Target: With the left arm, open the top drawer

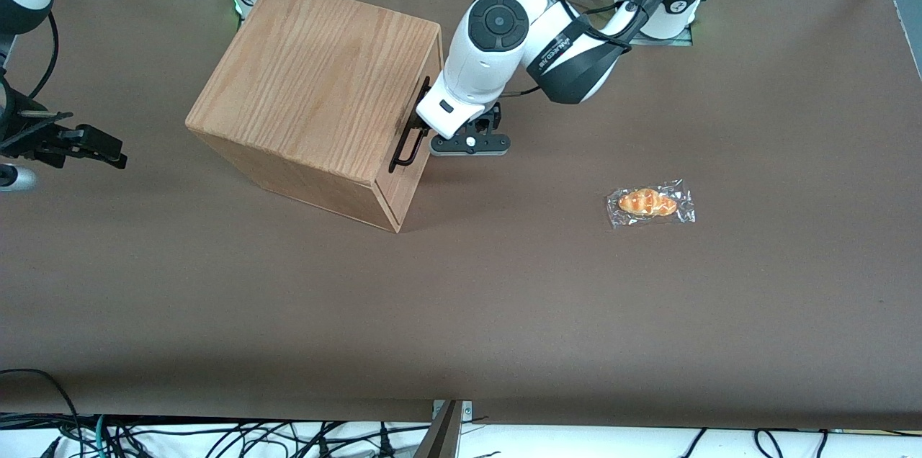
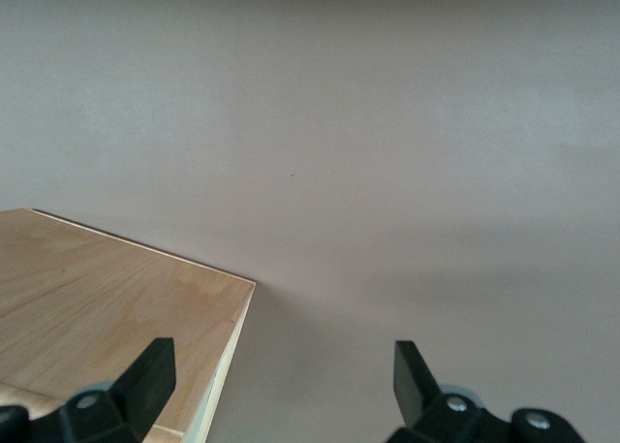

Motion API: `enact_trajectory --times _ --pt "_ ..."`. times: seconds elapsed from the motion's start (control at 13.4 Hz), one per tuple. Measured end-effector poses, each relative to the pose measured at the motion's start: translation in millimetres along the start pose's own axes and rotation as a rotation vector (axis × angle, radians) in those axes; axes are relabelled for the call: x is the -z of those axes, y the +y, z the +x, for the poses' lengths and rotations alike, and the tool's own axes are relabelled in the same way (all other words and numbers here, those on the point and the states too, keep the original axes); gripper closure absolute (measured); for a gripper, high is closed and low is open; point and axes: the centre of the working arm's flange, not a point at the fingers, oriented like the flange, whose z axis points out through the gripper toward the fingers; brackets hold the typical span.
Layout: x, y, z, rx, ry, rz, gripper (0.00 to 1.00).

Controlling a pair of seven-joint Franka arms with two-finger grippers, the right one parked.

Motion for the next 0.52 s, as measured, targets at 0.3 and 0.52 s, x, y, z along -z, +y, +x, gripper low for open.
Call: enact_trajectory --times 0.3,0.52 --pt "-3.7 5.7 -5.2 -0.011 0.001 -0.005 0.00" --pt "-6.9 7.2 -7.1 -0.014 -0.002 -0.002 0.00"
